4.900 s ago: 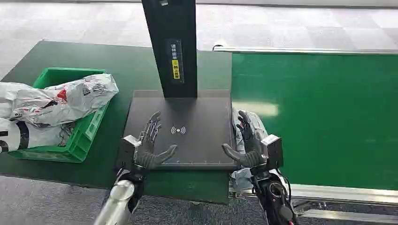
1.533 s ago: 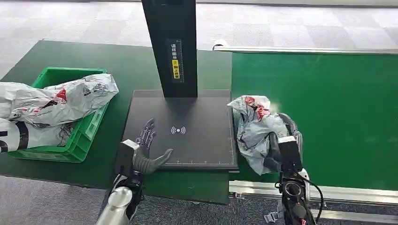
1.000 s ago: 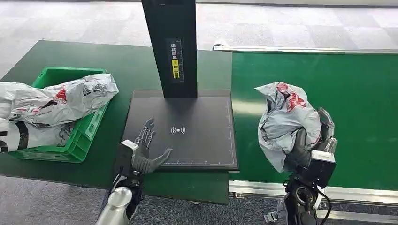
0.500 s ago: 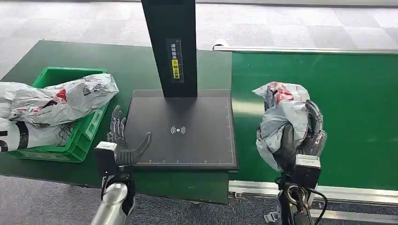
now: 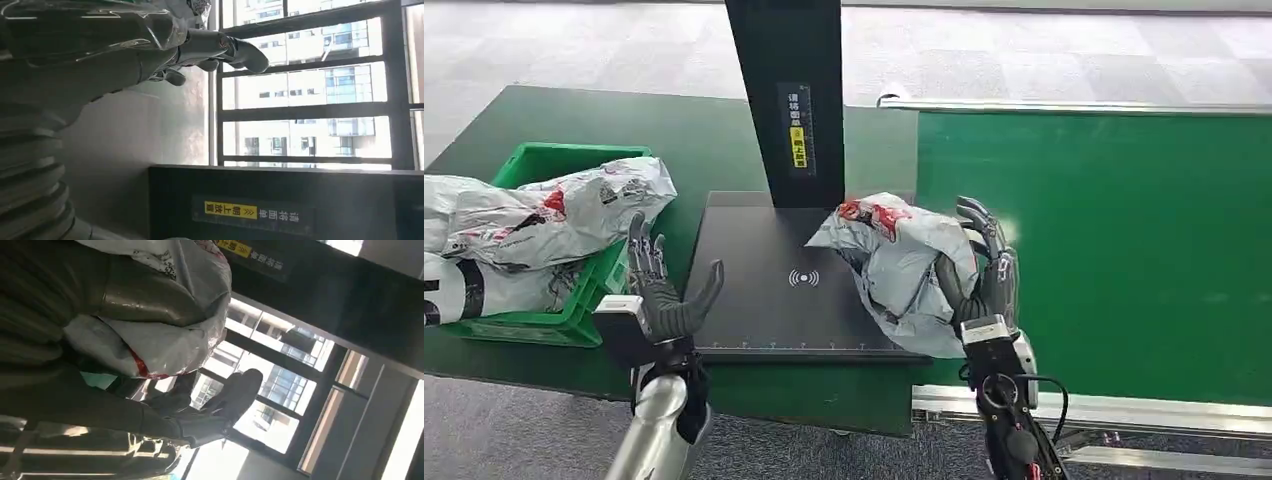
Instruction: Moved the parcel from conveyor to table for the left to box.
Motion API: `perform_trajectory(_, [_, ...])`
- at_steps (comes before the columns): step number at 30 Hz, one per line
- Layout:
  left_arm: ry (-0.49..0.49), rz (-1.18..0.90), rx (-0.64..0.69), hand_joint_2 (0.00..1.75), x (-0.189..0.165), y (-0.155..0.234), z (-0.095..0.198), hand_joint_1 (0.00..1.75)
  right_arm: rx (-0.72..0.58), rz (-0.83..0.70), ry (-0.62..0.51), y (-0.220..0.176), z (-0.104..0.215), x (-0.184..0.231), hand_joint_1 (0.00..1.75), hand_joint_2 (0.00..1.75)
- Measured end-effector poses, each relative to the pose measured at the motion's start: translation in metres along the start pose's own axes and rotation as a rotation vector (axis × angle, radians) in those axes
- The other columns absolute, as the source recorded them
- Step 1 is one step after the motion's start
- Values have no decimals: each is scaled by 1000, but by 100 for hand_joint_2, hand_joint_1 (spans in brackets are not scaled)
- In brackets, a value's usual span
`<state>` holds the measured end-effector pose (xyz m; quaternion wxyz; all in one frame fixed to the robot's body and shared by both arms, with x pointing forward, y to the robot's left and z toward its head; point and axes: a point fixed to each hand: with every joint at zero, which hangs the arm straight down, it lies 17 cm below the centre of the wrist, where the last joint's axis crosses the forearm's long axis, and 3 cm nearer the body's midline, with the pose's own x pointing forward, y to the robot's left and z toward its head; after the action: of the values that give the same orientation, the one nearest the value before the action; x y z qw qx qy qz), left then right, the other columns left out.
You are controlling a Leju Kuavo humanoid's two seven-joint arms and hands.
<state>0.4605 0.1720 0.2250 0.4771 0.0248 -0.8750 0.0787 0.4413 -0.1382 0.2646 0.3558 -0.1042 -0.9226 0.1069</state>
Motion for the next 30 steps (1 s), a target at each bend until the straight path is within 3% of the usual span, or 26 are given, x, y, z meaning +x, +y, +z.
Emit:
perform_trajectory(5, [-38, -59, 78, 175, 8, 13, -11, 0, 92, -10, 27, 31, 9, -12, 175, 175])
perform_trajectory(10, [-51, -42, 95, 175, 13, 13, -19, 0, 191, -130, 100, 71, 18, -26, 175, 175])
perform_trajectory(15, [-50, -13, 87, 175, 14, 5, -23, 0, 323, -295, 242, 108, 40, -56, 175, 175])
perform_trajectory(19, [-38, 6, 56, 175, 10, -5, -22, 0, 455, -603, 384, 135, 70, -66, 175, 175])
perform_trajectory(30, [5, 16, 2, 175, -4, -18, -15, 0, 336, -581, 460, 109, 68, -99, 175, 175])
